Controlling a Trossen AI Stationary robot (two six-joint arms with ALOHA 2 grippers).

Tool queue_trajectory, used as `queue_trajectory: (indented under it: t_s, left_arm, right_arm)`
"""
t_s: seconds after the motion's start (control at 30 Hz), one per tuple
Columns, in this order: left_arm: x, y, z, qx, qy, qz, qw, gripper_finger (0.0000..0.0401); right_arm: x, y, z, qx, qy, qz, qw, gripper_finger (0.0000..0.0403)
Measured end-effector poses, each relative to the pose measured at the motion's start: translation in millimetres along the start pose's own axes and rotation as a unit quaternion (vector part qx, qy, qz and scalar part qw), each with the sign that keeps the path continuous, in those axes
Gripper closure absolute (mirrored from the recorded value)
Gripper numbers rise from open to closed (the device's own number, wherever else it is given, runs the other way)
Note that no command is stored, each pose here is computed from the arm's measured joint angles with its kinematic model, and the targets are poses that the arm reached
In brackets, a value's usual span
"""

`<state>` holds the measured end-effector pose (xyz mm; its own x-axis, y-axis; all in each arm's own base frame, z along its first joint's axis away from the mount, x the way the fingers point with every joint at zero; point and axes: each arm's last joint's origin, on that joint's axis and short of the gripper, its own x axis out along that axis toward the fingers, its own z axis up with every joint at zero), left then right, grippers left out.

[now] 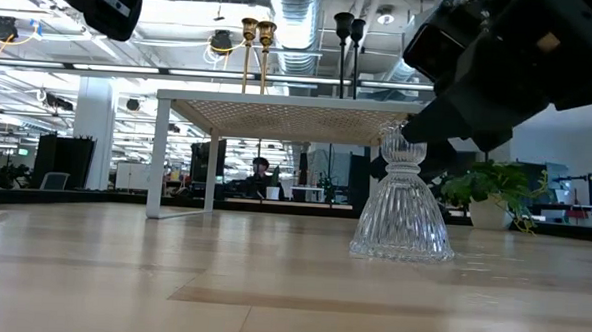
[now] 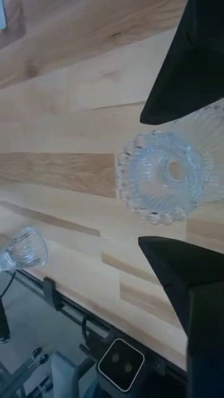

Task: Pick & Place candle stick holders
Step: Put the right glass candle holder on the shelf

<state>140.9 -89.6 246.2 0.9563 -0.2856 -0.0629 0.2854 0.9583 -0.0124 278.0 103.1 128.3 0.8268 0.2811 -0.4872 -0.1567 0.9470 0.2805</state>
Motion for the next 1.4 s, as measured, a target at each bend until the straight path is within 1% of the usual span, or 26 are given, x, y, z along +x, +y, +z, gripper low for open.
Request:
queue_trajectory:
  t_s: [0.1,0.23,0.33,0.53,0.6,0.8,0.93,1.07,1.2,1.4]
  left_arm:
    - [0.0,0.0,-0.2,0.0,0.001,0.0,1.0,0.0395]
    - [0.0,0.0,-0.3,0.0,0.001,0.0,1.0,0.0395]
    - [0.0,0.0,-0.3,0.0,0.002,0.0,1.0,0.0393]
    - [0.0,0.0,-0.3,0.0,0.002,0.0,1.0,0.0396]
    - [0.0,0.0,-0.3,0.0,0.002,0.0,1.0,0.0395]
    - [0.0,-0.6,-0.3,-0.004,0.002,-0.01,1.0,0.0394]
    - [0.0,-1.2,-0.4,-0.004,0.002,-0.021,1.0,0.0396]
    - [0.0,-1.3,-0.4,-0.004,0.002,-0.022,1.0,0.0394]
    - [0.0,-1.3,-0.3,-0.004,0.002,-0.022,1.0,0.0396]
    - [0.0,-1.2,-0.3,-0.004,0.002,-0.021,1.0,0.0393]
  right_arm:
    - [0.0,-0.1,-0.3,0.0,0.002,-0.001,1.0,0.0107]
    - [0.0,-0.1,-0.4,0.0,0.002,-0.001,1.0,0.0133]
    - [0.0,-0.1,-0.3,0.0,0.002,-0.001,1.0,0.0166]
    - [0.0,-0.2,0.4,0.004,-0.001,-0.002,1.0,0.0259]
    - [0.0,-0.2,0.4,0.01,-0.001,-0.002,1.0,0.0281]
    - [-4.8,1.4,5.1,0.025,-0.007,0.002,1.0,0.028]
    - [-16.2,5.2,19.7,0.027,-0.04,0.012,0.999,0.028]
    - [-30.3,5.4,32.6,0.029,-0.065,-0.006,0.997,0.028]
    - [-42.8,6.4,52.4,0.03,-0.069,-0.037,0.996,0.028]
    - [-56.3,10.8,95.0,-0.011,-0.069,-0.075,0.995,0.028]
